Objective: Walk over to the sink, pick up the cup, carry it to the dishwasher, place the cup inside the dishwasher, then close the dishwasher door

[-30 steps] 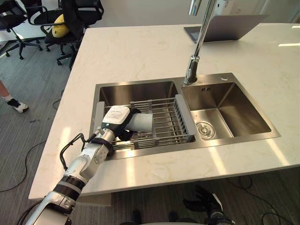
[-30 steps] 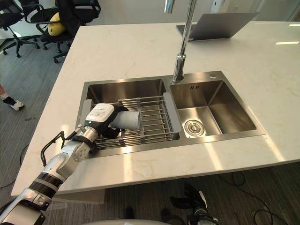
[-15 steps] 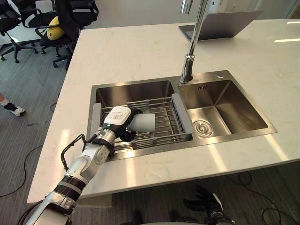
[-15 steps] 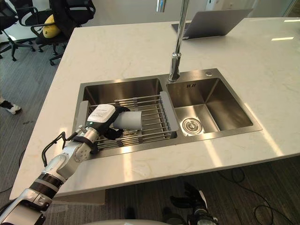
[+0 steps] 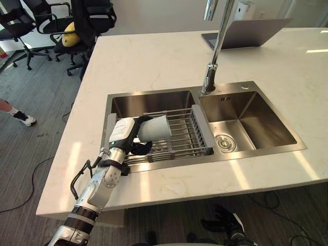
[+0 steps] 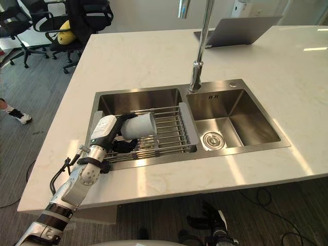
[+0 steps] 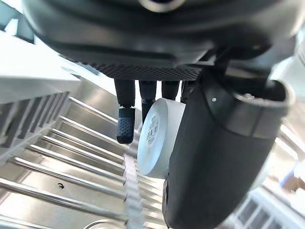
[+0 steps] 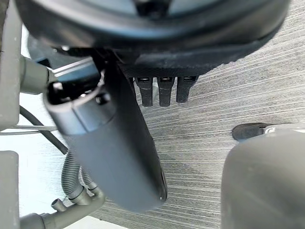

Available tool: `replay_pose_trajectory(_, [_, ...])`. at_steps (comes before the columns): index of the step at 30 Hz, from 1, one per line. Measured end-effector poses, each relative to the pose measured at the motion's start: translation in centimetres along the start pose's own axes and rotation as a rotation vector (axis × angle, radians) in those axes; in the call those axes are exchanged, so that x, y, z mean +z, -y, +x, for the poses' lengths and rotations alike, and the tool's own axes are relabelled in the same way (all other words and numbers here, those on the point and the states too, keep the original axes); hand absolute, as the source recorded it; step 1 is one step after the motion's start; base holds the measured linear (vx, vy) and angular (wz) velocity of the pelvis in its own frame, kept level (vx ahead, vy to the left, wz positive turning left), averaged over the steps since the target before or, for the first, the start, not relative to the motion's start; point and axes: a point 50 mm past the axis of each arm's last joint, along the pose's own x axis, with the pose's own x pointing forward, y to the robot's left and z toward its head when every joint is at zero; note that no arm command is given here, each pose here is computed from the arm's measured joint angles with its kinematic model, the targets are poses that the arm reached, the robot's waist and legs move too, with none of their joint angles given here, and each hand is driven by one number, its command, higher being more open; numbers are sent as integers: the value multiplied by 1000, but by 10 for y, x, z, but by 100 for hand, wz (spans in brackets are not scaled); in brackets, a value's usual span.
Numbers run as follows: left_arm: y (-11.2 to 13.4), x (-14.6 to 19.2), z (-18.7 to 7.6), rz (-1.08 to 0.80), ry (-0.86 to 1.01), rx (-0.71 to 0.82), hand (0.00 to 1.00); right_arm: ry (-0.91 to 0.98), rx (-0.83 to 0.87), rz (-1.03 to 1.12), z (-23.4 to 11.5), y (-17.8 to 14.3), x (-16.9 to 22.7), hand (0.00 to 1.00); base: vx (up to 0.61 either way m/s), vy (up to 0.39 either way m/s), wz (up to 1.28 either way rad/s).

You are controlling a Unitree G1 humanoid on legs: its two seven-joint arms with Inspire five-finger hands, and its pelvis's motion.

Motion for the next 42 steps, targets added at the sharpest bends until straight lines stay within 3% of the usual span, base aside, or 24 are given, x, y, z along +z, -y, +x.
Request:
replay_pose_trajectory(14, [-17, 56, -14, -538, 142, 241, 30, -10, -36, 66, -1, 1, -4, 90, 0, 0, 0])
replay_pose_trajectory(22, [-12, 55, -28, -891, 89, 252, 30, -20, -51, 79, -3, 2, -8, 90, 33, -14, 0])
replay_pose_trajectory(32, [-8, 64, -42, -1050, 109, 201, 30, -34, -58, 114, -1, 1, -8, 90, 2, 6, -7])
replay_pose_trajectory(42, [-6, 67, -46, -1055, 119, 171, 30, -39, -61, 109, 3, 4, -4, 90, -38, 20, -16])
